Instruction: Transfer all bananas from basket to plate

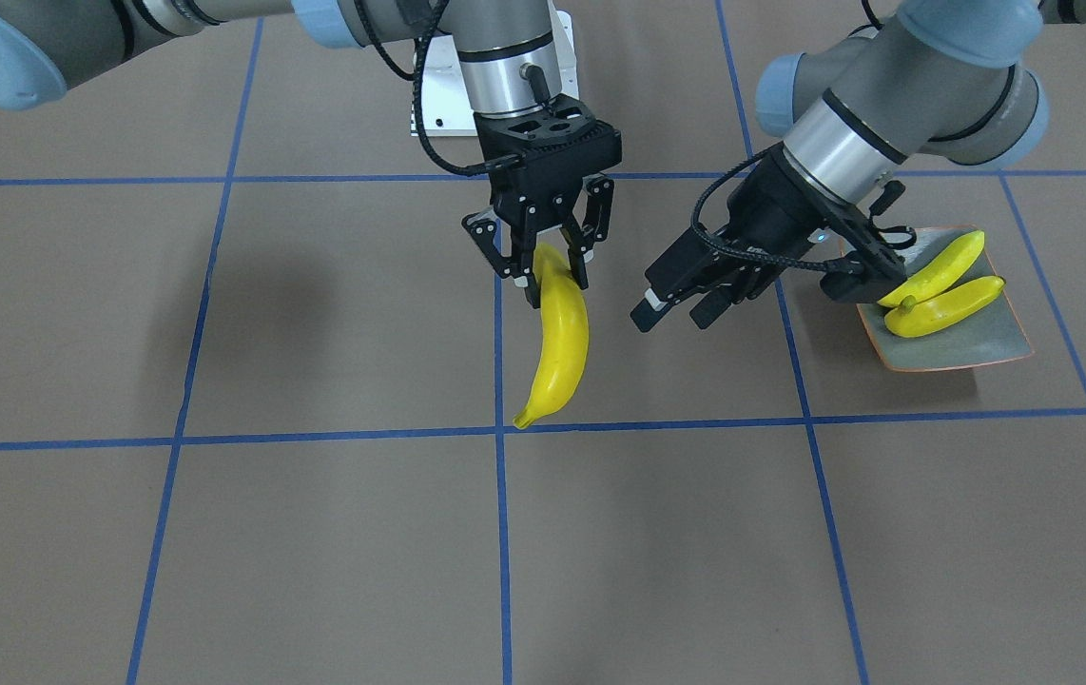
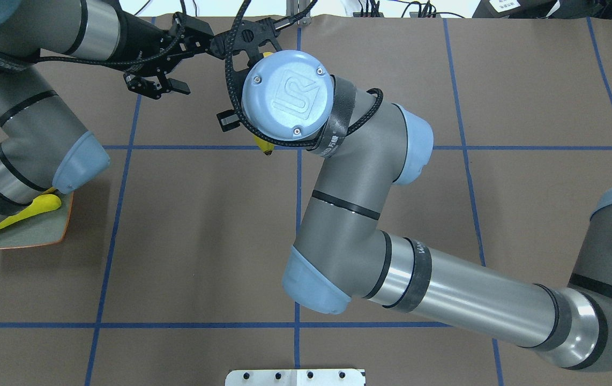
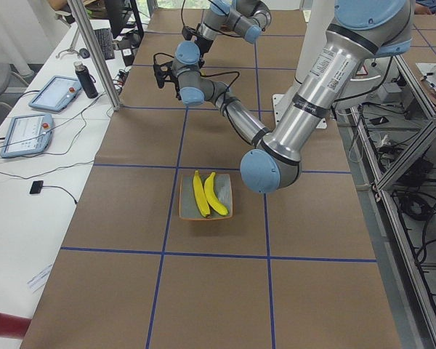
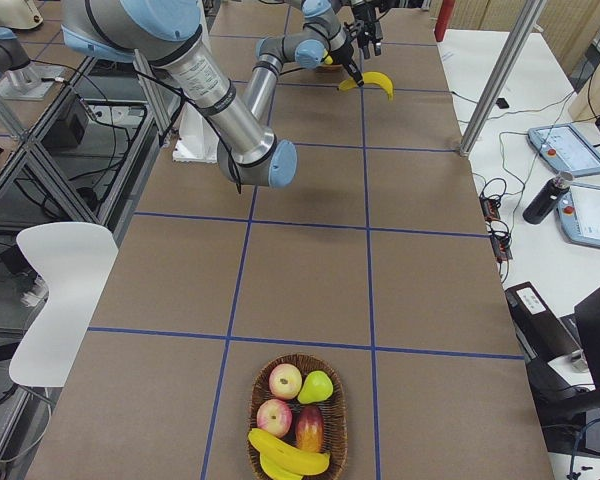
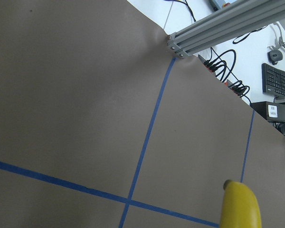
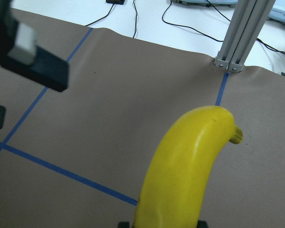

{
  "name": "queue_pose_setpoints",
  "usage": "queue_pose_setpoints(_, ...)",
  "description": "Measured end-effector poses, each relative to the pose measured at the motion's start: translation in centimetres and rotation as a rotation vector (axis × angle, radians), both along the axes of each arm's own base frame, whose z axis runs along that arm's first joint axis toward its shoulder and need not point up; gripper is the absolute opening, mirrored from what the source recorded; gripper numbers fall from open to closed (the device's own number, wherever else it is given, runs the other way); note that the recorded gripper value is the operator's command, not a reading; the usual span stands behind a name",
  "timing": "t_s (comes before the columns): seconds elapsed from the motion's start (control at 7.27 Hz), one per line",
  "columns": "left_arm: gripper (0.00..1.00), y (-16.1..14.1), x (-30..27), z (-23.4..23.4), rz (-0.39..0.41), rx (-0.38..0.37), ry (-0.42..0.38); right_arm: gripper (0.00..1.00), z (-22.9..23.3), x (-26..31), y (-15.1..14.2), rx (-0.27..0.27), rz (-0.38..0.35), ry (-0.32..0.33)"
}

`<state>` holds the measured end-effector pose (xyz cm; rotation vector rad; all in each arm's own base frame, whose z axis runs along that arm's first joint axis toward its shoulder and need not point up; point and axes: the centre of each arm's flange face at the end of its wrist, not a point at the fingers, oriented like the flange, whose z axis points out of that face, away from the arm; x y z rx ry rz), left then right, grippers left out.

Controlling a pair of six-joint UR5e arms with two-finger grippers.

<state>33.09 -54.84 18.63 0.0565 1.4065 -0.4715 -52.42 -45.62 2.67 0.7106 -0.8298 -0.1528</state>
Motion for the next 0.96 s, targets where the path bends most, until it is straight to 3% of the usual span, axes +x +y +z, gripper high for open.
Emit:
queue_pose_setpoints(0.82, 1.00, 1.4, 1.8, -0.4, 0.037, 0.016, 0.010, 0.00, -2.1, -1.9, 2.8, 0.034, -0.046, -0.019)
queue_pose_setpoints(0.96, 0.93, 1.4, 1.9, -0.4, 0.039, 0.016, 0.010, 0.00, -2.4, -1.9, 3.0, 0.041, -0.051, -0.024)
